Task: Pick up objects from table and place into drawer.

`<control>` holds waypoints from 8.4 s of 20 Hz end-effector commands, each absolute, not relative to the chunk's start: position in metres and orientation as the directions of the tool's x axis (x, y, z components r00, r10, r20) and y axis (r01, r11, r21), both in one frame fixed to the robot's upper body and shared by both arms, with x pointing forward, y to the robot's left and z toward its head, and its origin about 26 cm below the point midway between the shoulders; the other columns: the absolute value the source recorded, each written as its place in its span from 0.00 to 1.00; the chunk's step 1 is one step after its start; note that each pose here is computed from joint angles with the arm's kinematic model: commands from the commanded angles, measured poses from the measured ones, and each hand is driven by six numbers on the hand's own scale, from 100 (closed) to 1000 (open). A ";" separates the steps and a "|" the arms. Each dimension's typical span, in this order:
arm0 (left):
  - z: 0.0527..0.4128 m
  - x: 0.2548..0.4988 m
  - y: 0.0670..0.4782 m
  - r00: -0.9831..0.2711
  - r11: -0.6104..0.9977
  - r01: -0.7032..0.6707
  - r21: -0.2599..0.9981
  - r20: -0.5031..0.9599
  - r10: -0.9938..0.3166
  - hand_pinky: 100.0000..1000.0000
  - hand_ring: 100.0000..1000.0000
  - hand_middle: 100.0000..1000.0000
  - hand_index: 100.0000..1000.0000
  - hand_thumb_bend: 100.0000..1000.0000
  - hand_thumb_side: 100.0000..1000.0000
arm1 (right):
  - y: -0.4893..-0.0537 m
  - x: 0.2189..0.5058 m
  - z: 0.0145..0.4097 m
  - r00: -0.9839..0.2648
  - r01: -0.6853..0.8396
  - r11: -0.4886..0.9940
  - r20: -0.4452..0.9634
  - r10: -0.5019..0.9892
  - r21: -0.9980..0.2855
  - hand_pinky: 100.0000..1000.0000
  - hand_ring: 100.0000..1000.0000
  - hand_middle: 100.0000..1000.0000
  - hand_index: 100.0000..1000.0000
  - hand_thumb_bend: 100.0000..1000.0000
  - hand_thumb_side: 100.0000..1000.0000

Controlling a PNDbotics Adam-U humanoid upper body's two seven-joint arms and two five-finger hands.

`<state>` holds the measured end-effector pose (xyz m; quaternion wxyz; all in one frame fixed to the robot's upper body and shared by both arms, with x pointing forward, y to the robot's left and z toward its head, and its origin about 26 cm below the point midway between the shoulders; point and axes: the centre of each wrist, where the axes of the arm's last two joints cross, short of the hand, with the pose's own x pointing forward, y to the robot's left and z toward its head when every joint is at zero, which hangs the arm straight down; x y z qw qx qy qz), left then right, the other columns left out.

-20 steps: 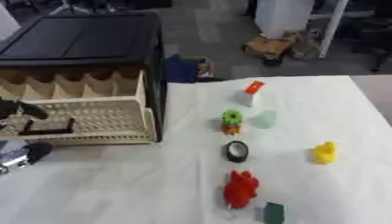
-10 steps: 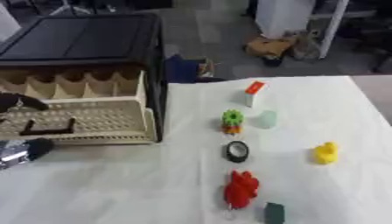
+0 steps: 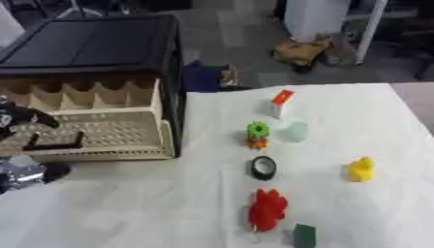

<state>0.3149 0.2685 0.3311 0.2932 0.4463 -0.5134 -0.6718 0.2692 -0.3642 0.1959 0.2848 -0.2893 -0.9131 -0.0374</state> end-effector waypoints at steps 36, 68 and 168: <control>0.311 0.353 0.277 -0.385 -0.452 0.082 0.888 -0.390 -0.836 0.00 0.00 0.00 0.85 0.47 1.00 | -0.365 0.268 0.207 -0.685 0.555 0.828 0.520 0.510 -0.081 0.62 0.58 0.52 0.90 0.09 0.72; 0.305 0.338 0.282 -0.377 -0.384 0.059 0.921 -0.336 -0.863 0.00 0.00 0.00 0.57 0.34 1.00 | -0.366 0.268 0.210 -0.691 0.561 0.825 0.511 0.511 -0.066 0.62 0.58 0.52 0.90 0.07 0.72; 0.286 0.302 0.286 -0.829 0.897 -0.378 0.229 0.348 -0.439 0.39 0.37 0.48 0.83 0.00 1.00 | -0.365 0.270 0.308 -0.565 0.562 0.461 0.089 0.821 -0.687 0.72 0.71 0.65 0.85 0.45 1.00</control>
